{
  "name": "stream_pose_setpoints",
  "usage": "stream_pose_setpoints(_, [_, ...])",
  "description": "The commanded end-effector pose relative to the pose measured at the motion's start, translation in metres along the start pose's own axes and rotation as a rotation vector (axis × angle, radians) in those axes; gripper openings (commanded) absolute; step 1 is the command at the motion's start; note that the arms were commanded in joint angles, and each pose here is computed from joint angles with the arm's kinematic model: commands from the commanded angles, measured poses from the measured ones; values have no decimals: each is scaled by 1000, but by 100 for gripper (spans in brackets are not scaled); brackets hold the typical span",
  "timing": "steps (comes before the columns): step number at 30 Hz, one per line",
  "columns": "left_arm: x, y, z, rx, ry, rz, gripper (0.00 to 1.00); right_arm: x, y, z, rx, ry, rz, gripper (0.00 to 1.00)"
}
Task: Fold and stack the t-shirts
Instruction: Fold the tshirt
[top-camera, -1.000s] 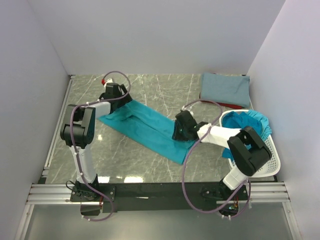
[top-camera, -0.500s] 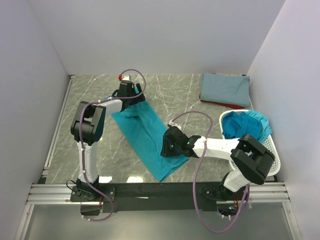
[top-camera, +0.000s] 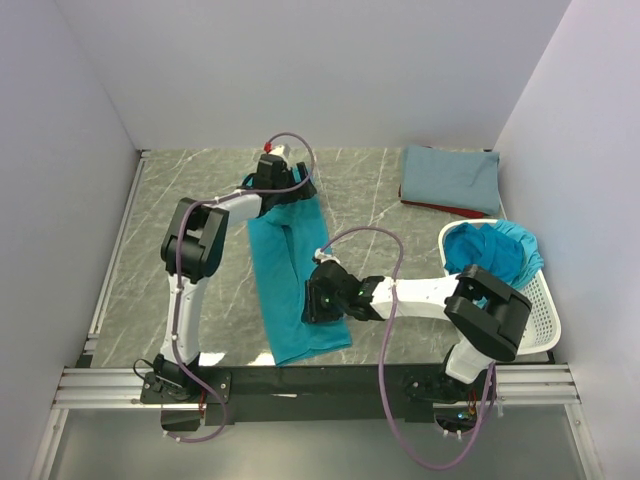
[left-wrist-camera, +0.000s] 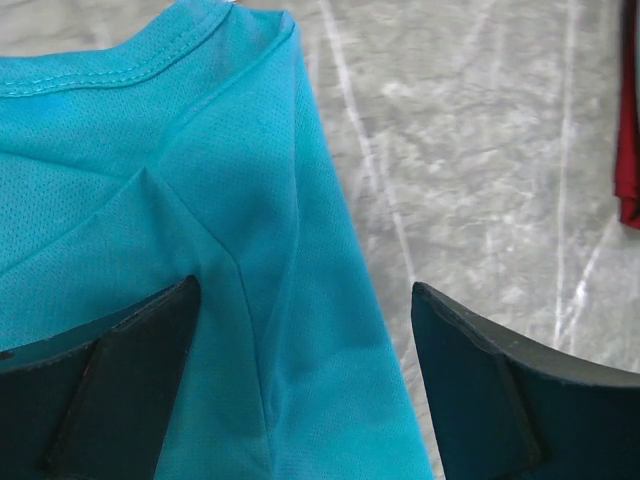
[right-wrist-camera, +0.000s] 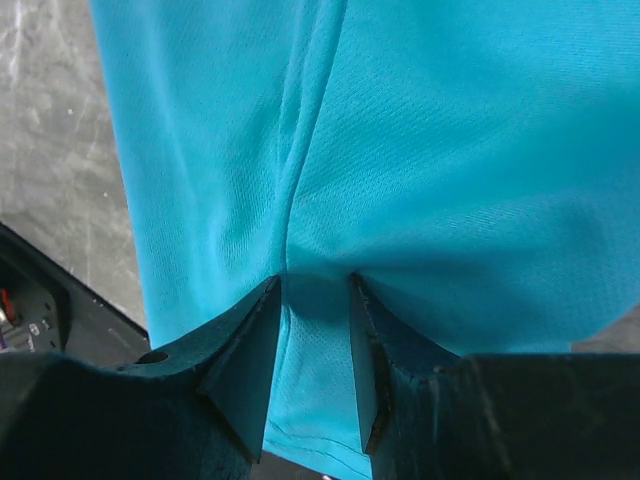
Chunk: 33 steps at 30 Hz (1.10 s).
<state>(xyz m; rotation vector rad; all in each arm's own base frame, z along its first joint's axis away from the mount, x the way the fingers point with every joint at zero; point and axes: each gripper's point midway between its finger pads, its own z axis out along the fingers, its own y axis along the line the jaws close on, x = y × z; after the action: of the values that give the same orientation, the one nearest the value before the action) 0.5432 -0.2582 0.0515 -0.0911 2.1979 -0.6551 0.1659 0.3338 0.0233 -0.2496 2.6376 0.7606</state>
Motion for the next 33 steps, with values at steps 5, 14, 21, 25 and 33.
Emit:
stream_pose_setpoints(5, [6, -34, 18, 137, 45, 56, 92, -5, 21, 5, -73, -5, -27, 42])
stream_pose_setpoints(14, [-40, -73, 4, 201, -45, 111, 93, -23, 39, -19, -90, -86, -119, 43])
stream_pose_setpoints(21, [-117, -138, -88, 236, -249, 189, 96, -28, 35, -45, -80, -140, -162, 45])
stream_pose_setpoints(25, [-99, -122, -145, 126, -288, 163, 96, -24, 18, -53, -17, -140, -164, 45])
stream_pose_setpoints(33, [-3, -29, -254, -216, -309, -28, 94, -10, -12, -73, 50, -193, -103, 45])
